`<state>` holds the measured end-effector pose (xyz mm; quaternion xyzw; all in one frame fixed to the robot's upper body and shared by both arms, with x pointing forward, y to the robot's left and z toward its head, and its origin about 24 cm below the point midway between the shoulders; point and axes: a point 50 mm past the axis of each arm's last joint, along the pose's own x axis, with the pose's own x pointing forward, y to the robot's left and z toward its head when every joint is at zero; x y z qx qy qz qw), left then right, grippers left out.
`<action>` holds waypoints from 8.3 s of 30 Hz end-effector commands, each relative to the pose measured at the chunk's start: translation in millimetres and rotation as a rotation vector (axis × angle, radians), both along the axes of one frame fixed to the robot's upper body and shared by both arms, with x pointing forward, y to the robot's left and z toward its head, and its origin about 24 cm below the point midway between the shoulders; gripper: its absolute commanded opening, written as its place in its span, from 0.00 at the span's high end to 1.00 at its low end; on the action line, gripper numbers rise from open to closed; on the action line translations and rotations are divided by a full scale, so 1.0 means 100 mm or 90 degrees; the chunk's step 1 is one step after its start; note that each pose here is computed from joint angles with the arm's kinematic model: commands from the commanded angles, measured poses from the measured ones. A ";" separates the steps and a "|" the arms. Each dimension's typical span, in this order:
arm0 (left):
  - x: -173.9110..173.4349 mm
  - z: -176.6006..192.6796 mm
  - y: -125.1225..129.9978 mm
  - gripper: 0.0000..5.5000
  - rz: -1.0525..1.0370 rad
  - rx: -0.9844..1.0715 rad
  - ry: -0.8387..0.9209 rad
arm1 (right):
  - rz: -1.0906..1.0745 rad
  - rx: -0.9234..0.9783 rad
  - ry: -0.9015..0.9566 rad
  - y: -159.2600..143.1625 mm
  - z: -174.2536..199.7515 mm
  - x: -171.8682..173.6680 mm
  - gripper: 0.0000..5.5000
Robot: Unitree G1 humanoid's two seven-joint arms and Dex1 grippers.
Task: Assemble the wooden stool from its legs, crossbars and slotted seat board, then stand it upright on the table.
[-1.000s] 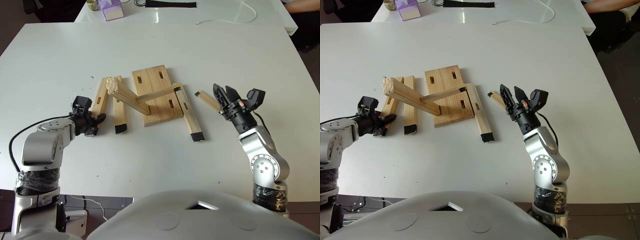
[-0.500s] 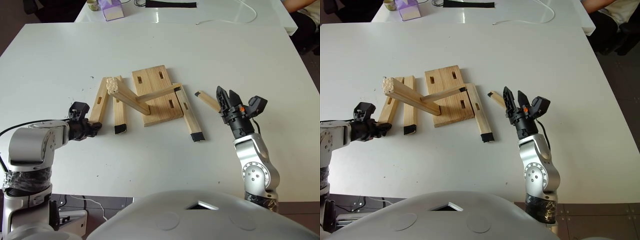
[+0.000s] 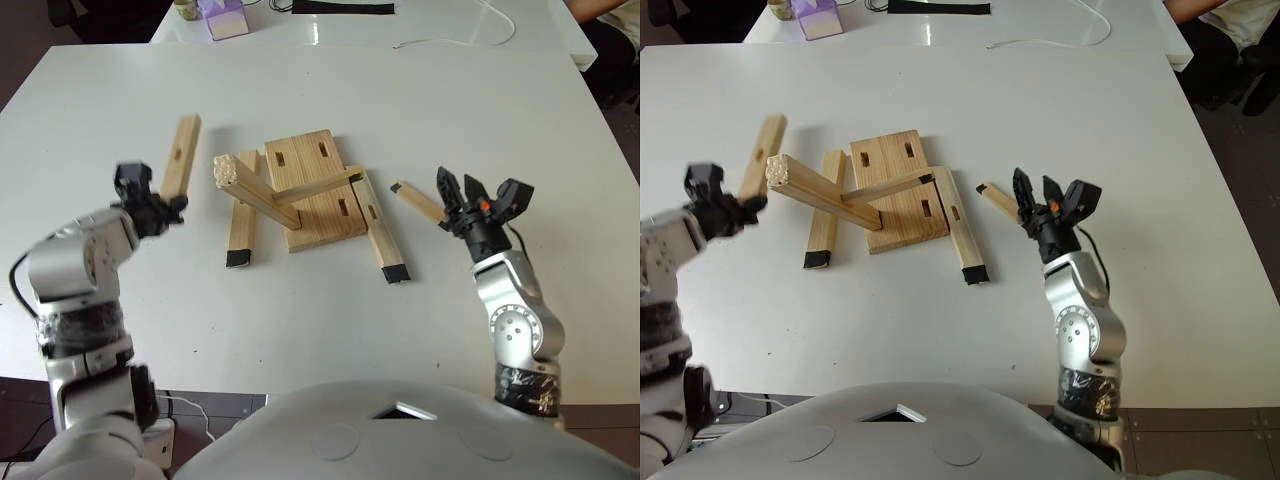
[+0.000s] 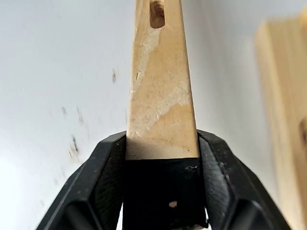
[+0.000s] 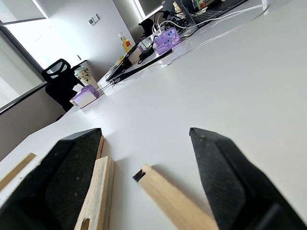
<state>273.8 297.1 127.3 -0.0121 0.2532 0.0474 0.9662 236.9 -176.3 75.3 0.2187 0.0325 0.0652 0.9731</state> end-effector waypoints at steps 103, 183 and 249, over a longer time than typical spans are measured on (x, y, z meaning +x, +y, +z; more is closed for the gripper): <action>-0.44 -0.07 -0.51 0.44 -0.165 -0.398 -0.317 | 0.765 -0.269 -0.178 0.22 0.87 0.39 0.63; -0.74 -0.48 -0.72 0.44 -0.060 -0.449 -0.325 | 1.021 -0.402 -0.201 0.55 1.06 0.70 0.64; -0.92 1.17 -1.63 0.77 -0.388 -0.366 -0.541 | 0.840 -0.435 -0.065 0.63 0.98 0.44 0.64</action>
